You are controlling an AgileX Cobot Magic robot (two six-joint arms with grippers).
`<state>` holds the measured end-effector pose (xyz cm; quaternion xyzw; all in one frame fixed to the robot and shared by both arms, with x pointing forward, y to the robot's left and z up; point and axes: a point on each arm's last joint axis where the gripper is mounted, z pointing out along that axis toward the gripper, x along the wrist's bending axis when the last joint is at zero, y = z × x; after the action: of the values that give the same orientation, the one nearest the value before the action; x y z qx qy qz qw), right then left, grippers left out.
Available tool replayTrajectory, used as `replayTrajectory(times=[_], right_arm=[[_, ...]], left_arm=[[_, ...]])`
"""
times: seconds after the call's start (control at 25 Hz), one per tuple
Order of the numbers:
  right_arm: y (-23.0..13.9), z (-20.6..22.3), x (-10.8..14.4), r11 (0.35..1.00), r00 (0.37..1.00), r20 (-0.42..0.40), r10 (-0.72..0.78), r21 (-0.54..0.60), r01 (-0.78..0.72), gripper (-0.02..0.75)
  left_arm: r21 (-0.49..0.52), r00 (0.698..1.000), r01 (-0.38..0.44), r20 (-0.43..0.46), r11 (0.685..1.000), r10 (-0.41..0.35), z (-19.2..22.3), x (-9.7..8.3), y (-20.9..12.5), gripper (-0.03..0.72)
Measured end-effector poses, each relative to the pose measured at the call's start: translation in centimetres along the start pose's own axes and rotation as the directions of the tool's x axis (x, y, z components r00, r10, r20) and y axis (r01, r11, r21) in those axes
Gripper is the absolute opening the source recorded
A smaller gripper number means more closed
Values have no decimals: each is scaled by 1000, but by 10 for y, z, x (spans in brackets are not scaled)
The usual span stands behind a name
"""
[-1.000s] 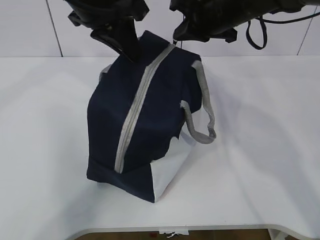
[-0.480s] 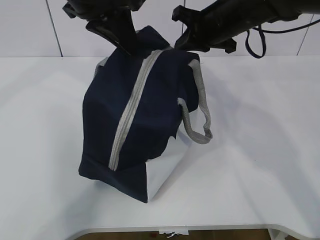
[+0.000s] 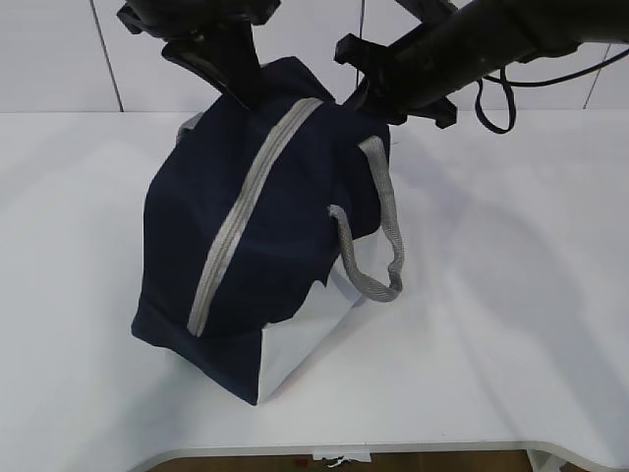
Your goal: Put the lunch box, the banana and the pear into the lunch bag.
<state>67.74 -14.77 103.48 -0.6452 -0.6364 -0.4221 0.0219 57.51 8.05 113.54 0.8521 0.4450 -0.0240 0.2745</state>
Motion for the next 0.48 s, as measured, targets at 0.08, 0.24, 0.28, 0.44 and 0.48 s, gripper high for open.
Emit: replayTrajectory(times=[0.08, 0.24, 0.28, 0.44, 0.48], right_arm=[[1, -1, 5, 1000, 999, -34, 3, 14, -2, 1], [6, -5, 12, 1000, 998, -69, -10, 17, 11, 1], [9, -8, 15, 1000, 997, -77, -20, 10, 21, 1], [9, -6, 14, 999, 997, -61, -43, 13, 44, 1], [8, -4, 12, 999, 997, -55, -45, 22, 46, 1]], left_arm=[[1, 1000, -3, -10, 1000, 3, 0, 1, 0, -3], [6, 1000, -10, -27, 1000, 10, 1, 3, 0, -3], [6, 1000, -10, -27, 1000, 10, 1, 3, 0, -4], [6, 1000, -8, -8, 1000, 8, 2, 0, 0, -4], [6, 1000, -8, -1, 1000, 8, 2, -2, 0, -4]])
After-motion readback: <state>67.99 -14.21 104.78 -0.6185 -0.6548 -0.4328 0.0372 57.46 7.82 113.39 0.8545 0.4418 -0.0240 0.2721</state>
